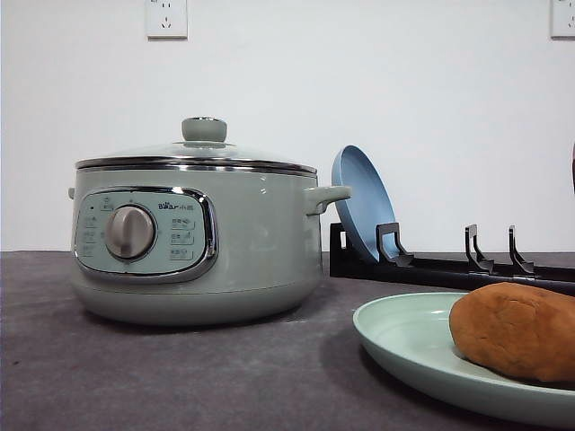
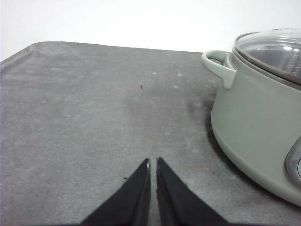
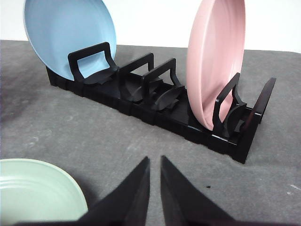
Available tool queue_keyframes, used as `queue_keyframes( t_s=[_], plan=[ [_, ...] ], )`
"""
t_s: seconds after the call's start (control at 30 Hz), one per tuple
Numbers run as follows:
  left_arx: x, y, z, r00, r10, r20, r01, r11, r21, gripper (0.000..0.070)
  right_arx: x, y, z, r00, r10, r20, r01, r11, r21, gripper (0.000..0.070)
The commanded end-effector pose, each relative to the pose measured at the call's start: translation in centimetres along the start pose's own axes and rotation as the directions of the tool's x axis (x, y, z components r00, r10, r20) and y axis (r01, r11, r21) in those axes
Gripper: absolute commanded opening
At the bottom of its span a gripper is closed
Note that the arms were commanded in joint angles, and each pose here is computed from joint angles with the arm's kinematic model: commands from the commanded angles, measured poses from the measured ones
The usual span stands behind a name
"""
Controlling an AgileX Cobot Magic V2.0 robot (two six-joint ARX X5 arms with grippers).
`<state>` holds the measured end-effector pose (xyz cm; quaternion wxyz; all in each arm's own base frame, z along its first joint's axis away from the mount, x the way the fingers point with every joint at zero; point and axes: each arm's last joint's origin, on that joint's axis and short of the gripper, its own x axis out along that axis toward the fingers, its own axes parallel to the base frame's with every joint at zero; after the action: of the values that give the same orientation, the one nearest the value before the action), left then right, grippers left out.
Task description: Transfer potato from steamer to green plate
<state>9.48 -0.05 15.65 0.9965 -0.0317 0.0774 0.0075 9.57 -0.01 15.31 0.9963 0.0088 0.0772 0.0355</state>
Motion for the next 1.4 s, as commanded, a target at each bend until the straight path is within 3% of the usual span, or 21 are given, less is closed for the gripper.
queue_keyframes(
  t_s=[0.0, 1.37],
  plan=[
    [0.19, 0.04, -0.71, 1.000, 0.006, -0.025, -0.005, 1.000, 0.006, 0.0026, 0.05, -0.01, -0.09, 1.000, -0.001, 0.007, 0.001, 1.000, -0.004, 0.0030],
    [0.19, 0.04, -0.71, 1.000, 0.005, -0.025, -0.005, 1.000, 0.006, 0.0026, 0.05, -0.01, -0.09, 1.000, -0.001, 0.007, 0.001, 1.000, -0.004, 0.0030]
  ],
)
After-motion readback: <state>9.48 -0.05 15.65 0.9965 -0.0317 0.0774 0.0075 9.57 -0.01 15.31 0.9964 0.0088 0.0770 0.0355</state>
